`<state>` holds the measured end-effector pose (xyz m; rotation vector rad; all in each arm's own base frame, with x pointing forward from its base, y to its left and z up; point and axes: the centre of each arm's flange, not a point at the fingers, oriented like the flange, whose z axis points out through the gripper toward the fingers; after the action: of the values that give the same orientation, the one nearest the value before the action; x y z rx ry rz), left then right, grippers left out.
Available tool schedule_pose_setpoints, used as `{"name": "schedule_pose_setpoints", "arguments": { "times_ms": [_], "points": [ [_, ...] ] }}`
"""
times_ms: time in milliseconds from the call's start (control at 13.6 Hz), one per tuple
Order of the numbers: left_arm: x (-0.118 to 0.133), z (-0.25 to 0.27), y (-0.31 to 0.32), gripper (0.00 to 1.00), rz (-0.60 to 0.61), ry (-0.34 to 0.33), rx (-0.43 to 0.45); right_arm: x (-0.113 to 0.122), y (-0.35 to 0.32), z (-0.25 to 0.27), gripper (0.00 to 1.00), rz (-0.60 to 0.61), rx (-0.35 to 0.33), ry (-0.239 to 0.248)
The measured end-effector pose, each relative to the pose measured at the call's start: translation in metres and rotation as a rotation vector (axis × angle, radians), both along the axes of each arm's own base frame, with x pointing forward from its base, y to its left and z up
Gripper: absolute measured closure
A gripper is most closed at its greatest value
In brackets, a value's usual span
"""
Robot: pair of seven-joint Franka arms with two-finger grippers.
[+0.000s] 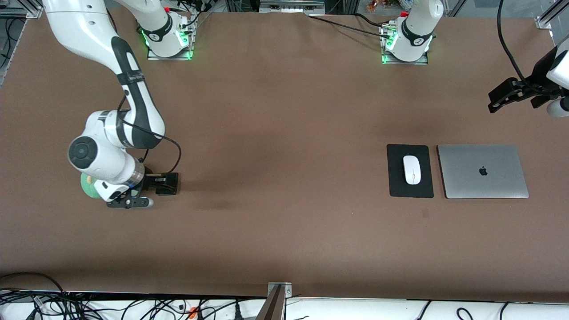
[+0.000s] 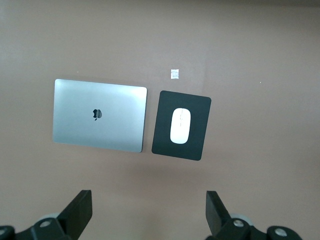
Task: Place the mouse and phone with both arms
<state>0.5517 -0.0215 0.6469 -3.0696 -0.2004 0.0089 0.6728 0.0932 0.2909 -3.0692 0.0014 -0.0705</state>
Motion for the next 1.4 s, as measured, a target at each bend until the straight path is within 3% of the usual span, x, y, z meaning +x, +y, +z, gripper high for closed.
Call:
{"name": "schedule_pose_setpoints", "arguments": {
  "times_ms": [147, 442, 810, 1031, 1399],
  "points": [
    [-0.002, 0.0, -0.001, 0.0, -0.004, 0.001, 0.001, 0.002, -0.015, 0.023, 0.0, -0.018, 0.011, -0.012],
    [-0.005, 0.001, -0.002, 0.0, -0.01, 0.009, 0.001, -0.012, -0.051, 0.094, 0.0, -0.055, 0.028, 0.026],
    [-0.005, 0.0, -0.003, 0.0, -0.013, 0.013, 0.001, -0.063, -0.088, 0.204, 0.0, -0.067, 0.073, 0.093],
    [-0.006, 0.001, -0.003, 0.0, -0.014, 0.013, 0.001, -0.092, -0.104, 0.251, 0.0, -0.052, 0.028, 0.103],
    [-0.006, 0.001, -0.004, 0.0, -0.015, 0.012, 0.001, -0.131, -0.126, 0.303, 0.0, -0.071, 0.021, 0.101]
  ]
}}
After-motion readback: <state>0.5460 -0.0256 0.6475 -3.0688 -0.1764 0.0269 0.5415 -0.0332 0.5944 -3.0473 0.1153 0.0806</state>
